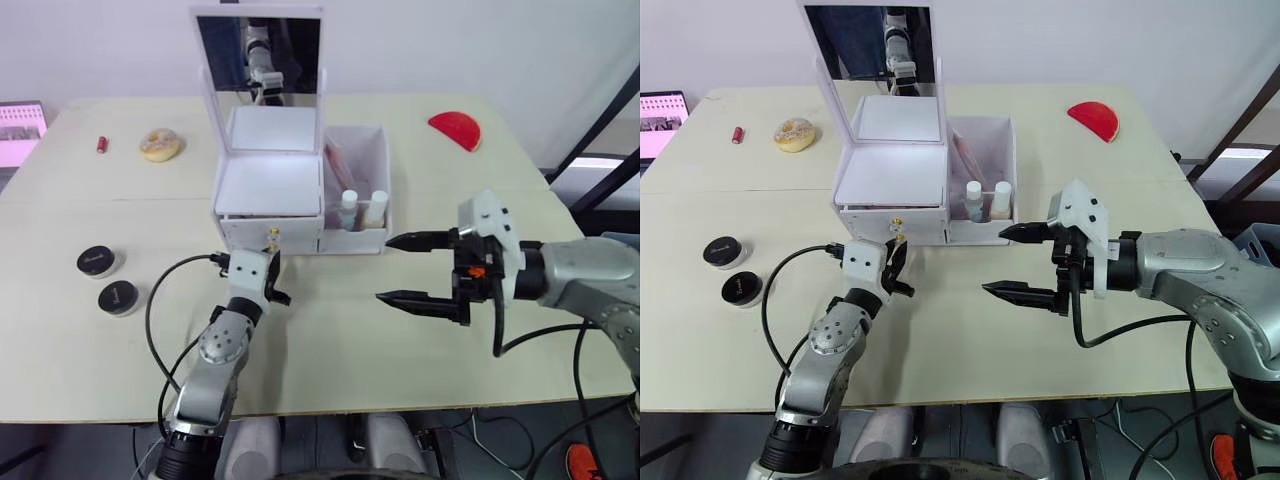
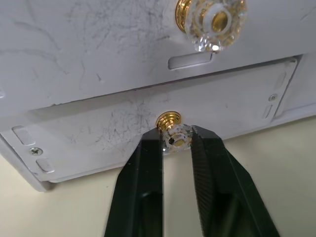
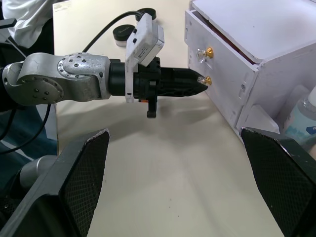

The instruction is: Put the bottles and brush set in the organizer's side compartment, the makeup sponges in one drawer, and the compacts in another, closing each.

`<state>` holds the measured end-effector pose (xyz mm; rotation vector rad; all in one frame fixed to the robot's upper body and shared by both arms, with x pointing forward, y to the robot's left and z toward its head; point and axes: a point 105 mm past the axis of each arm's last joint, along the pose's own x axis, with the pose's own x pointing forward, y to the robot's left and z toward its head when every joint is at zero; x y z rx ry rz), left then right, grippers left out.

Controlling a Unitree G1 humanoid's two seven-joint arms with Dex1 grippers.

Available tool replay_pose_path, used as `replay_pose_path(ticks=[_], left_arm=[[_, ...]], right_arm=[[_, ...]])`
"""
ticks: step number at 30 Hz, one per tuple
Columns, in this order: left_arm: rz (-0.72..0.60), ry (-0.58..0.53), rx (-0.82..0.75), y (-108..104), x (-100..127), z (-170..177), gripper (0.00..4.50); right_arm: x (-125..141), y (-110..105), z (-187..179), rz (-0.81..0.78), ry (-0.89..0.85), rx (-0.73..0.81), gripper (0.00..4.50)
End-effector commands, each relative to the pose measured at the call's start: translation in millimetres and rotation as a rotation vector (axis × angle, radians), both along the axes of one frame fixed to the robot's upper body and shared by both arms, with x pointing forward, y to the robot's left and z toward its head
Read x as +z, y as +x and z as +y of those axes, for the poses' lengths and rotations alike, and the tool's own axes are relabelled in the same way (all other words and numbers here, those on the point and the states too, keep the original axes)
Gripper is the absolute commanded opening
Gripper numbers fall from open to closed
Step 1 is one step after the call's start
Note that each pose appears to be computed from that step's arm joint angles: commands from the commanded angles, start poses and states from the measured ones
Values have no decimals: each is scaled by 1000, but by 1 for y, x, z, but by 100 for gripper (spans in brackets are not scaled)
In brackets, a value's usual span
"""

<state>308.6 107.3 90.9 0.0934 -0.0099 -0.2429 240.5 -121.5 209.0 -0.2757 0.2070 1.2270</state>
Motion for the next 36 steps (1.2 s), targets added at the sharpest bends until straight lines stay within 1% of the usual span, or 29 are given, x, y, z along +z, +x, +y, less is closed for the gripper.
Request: replay_pose_path(ticks=[1, 8, 13, 19, 25, 29, 36], left_arm=[[-75, -5, -9, -1, 17, -1, 24], [-77, 39, -27, -7, 17, 1, 24], [-63, 114, -159, -28, 14, -5, 24], [-29, 146, -227, -49, 10, -1, 24], [40, 101, -269, -74, -1, 5, 24], [101, 39, -357, -89, -8, -4, 24], [175, 11, -458, -112, -14, -8, 24]], right_arm=[[5, -3, 2, -30, 6, 12, 450], [5, -3, 2, -33, 7, 14, 450], [5, -2, 2, -35, 5, 12, 450], [6, -1, 1, -40, 4, 11, 450], [7, 2, -1, -44, -5, 14, 450], [8, 8, -1, -52, -11, 24, 450], [11, 15, 0, -60, -19, 51, 450]])
